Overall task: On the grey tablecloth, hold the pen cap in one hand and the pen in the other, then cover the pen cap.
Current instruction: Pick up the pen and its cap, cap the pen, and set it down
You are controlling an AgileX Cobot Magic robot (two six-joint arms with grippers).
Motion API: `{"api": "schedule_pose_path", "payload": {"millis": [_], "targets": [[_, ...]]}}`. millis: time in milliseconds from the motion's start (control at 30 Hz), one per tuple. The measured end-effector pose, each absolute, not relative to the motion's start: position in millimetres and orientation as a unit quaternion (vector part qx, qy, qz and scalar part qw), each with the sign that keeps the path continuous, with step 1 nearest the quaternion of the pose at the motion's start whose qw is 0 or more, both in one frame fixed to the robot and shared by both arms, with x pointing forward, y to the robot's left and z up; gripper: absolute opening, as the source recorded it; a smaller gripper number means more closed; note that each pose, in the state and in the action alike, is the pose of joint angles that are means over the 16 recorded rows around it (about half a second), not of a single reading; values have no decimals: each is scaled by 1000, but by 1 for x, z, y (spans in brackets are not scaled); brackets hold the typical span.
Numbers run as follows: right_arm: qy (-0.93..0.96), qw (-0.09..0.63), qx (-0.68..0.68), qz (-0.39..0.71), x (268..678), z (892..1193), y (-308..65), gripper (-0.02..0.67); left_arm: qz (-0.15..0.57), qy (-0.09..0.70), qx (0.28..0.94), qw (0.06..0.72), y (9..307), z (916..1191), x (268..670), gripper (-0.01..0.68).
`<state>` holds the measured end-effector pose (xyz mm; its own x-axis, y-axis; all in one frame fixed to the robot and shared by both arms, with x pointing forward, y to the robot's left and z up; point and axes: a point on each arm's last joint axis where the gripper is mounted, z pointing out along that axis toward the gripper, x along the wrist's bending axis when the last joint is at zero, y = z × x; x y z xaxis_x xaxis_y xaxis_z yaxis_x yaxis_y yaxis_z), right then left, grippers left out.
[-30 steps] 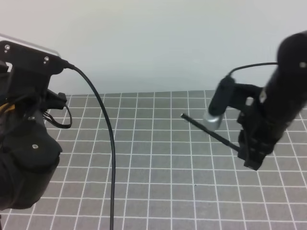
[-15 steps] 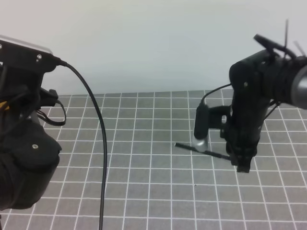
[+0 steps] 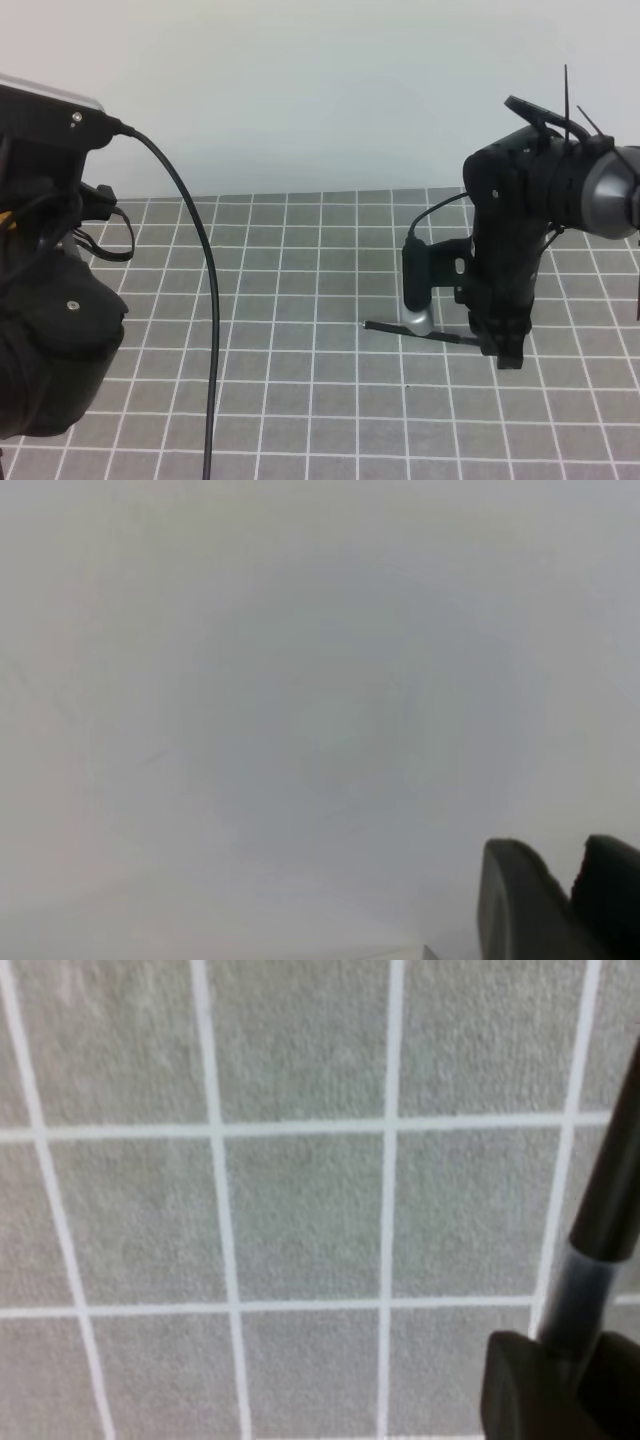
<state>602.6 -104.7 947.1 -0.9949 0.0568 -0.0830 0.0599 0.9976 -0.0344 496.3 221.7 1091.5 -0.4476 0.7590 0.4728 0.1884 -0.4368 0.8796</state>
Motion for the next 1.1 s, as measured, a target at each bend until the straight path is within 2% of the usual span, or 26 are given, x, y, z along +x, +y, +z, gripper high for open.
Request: {"api": "schedule_pose_path", "payload": {"millis": [200,433,733,967,1100], "targets": [[998,43,27,-23,603,946,-105,108,691,492,482,219,224,1097,493,111],[998,42,27,-24,604,943,-105,164,675,495,477,268,231,1117,481,111],[997,45,53,-28,606,943,-105,256,634,514,464,344,267,1145,460,110],[991,72,112,-21,612,968,-104,292,589,540,453,395,297,1148,434,105],[982,104,158,-2,616,997,-103,266,566,541,460,419,304,1136,412,101]]}}
